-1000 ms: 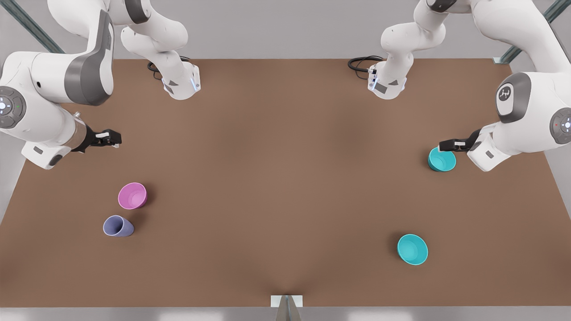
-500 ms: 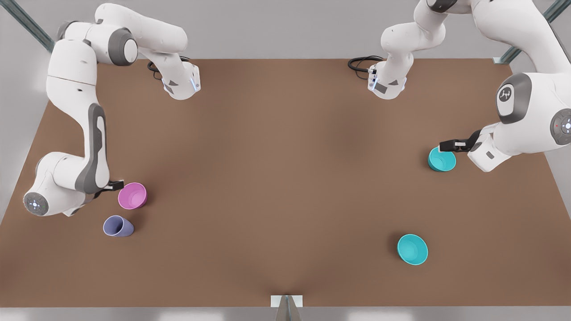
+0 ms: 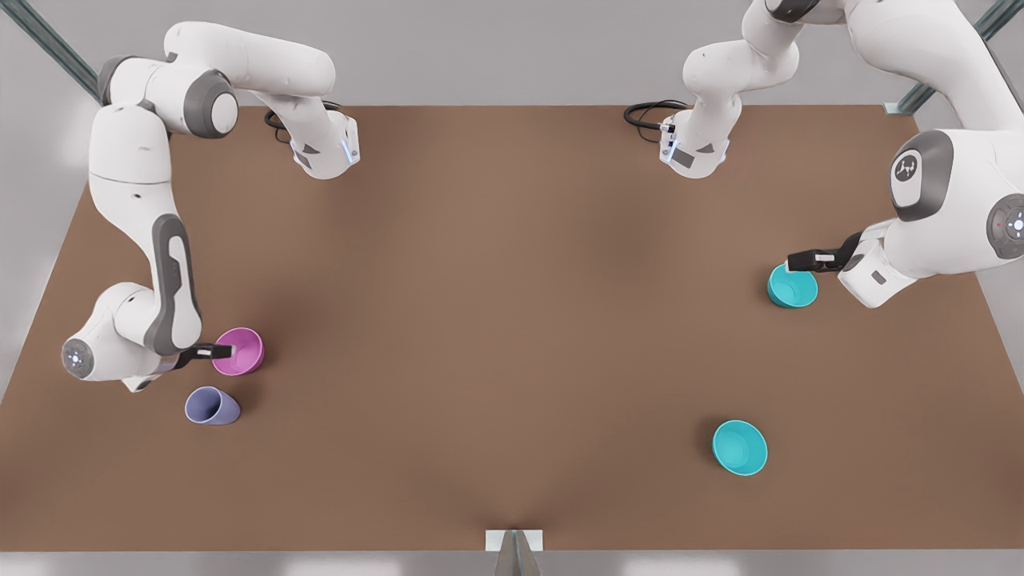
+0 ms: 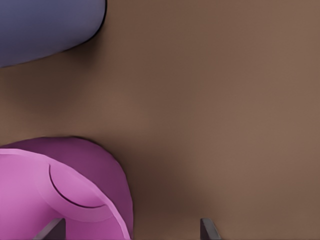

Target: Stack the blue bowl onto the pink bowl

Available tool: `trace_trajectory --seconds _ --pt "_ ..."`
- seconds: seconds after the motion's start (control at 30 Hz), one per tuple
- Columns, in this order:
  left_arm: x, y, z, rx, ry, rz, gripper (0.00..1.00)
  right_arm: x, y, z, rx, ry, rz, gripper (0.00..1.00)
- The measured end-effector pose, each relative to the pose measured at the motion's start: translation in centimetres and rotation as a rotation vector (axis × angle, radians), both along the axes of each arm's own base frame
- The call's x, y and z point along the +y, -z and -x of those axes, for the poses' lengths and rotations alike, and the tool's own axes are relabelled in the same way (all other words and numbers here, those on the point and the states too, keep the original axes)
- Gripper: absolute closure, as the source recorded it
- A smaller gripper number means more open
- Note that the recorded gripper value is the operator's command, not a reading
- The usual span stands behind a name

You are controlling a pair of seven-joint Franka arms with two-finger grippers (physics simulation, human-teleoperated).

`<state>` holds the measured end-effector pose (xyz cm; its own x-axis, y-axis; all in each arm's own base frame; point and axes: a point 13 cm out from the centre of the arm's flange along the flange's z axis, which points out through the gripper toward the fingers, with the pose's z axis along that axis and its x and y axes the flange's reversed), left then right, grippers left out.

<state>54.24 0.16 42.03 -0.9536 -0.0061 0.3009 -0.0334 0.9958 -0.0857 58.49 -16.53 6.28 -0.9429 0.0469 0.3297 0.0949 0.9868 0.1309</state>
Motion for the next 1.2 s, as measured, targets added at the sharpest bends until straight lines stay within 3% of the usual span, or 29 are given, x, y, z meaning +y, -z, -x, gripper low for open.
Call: trace_trajectory --seconds 0.07,0.1,0.13,0.27,0.5,0.57,0.67,0.8,0.93,1.17,1.2 --pt "0.0 0.0 0.1 0.003 0.0 0.0 0.0 0.1 0.6 0.0 -0.003 0.001 -0.006 0.05" --pt "0.0 0.0 0.1 0.005 0.0 0.0 0.0 0.2 0.7 0.0 -0.004 0.0 -0.009 0.32" --pt "0.0 0.0 0.1 0.006 0.0 0.0 0.0 0.3 0.8 0.0 -0.005 -0.001 -0.012 0.45" --pt "0.0 0.1 0.2 0.009 0.0 0.0 0.0 0.8 0.6 -0.3 -0.011 -0.009 -0.033 0.79" --pt "-0.2 0.1 0.2 0.012 0.002 0.0 0.0 7.0 -3.4 -2.6 -0.044 -0.101 -0.117 0.79" --pt "-0.1 0.2 0.2 0.013 0.002 0.0 0.0 15.5 -7.3 -3.6 -0.074 -0.203 -0.173 0.79" --pt "-0.1 0.1 0.3 0.012 0.001 0.0 0.0 32.3 -10.2 -2.5 -0.077 -0.35 -0.249 0.79" --pt "-0.1 0.1 0.3 0.012 0.001 0.0 0.0 55.3 -8.4 -0.5 -0.115 -0.472 -0.283 0.79" --pt "-0.2 0.2 0.3 0.014 0.003 0.0 0.0 65.2 -3.9 0.2 -0.15 -0.364 -0.265 0.79" --pt "0.3 2.9 -0.3 0.056 -0.007 0.006 0.0 66.1 0.3 -1.0 -0.137 -0.081 -0.196 0.79" --pt "0.7 3.5 -0.5 0.06 -0.014 0.004 0.0 66.2 0.6 -1.2 -0.138 -0.049 -0.19 0.54"
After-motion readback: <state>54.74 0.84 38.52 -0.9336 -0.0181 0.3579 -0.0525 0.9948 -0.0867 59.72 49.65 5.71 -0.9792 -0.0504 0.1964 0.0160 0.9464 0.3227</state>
